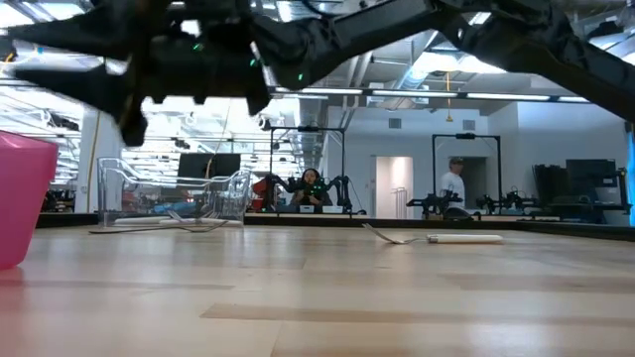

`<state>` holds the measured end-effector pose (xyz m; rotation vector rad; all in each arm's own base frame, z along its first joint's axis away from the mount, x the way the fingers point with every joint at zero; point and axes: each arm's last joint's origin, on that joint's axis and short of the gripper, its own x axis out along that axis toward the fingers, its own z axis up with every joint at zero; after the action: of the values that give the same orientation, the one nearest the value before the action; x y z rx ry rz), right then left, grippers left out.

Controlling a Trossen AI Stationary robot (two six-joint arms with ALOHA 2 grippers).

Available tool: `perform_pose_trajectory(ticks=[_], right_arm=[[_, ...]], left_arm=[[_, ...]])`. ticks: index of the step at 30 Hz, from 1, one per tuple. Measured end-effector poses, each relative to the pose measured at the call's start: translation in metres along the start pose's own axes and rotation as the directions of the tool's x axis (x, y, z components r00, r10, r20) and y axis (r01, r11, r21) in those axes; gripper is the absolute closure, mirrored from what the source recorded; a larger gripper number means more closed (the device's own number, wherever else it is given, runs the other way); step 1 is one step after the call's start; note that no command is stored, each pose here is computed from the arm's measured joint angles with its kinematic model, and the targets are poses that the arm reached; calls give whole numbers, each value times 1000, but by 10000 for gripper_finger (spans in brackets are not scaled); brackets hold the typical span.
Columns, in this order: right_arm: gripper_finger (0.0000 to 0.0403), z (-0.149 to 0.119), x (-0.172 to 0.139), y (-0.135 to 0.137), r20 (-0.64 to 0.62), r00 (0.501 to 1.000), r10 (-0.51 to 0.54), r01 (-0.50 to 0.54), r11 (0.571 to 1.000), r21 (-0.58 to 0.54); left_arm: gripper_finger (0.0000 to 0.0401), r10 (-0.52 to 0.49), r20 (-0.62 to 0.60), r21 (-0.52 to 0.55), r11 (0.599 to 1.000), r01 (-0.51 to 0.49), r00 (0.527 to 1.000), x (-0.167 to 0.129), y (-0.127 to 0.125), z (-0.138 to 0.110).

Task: Sort silverware by color (type)
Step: Put the black fork into the red bin

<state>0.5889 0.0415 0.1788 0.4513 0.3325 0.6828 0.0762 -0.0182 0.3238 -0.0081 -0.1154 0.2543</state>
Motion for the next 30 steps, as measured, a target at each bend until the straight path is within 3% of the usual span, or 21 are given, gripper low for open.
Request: perform_pose_trajectory(ticks=[7,10,12,18,24,30], right_arm=[[211,46,-56,12,-169,979,113,-91,987,136],[211,61,-89,26,-273,961,43,3,986,166],[211,64,-108,35,-358,932,-61,116,984,134],[211,70,-156,82,-606,725,-326,434,900,35],[211,75,-184,139,-725,528,-442,572,816,-81],[211,82,-202,191,-732,438,-522,649,747,-145]], left_arm=[[236,44,-73,19,999,-43,996,0,1,-9],[236,77,-98,10,997,-77,992,-1,2,-12],[237,100,-123,-5,995,-101,987,-1,3,-15],[237,128,-239,-46,989,-143,963,-3,4,-30],[237,164,-369,-8,984,-179,915,12,-5,-47],[237,193,-519,39,978,-203,832,40,-12,-68]])
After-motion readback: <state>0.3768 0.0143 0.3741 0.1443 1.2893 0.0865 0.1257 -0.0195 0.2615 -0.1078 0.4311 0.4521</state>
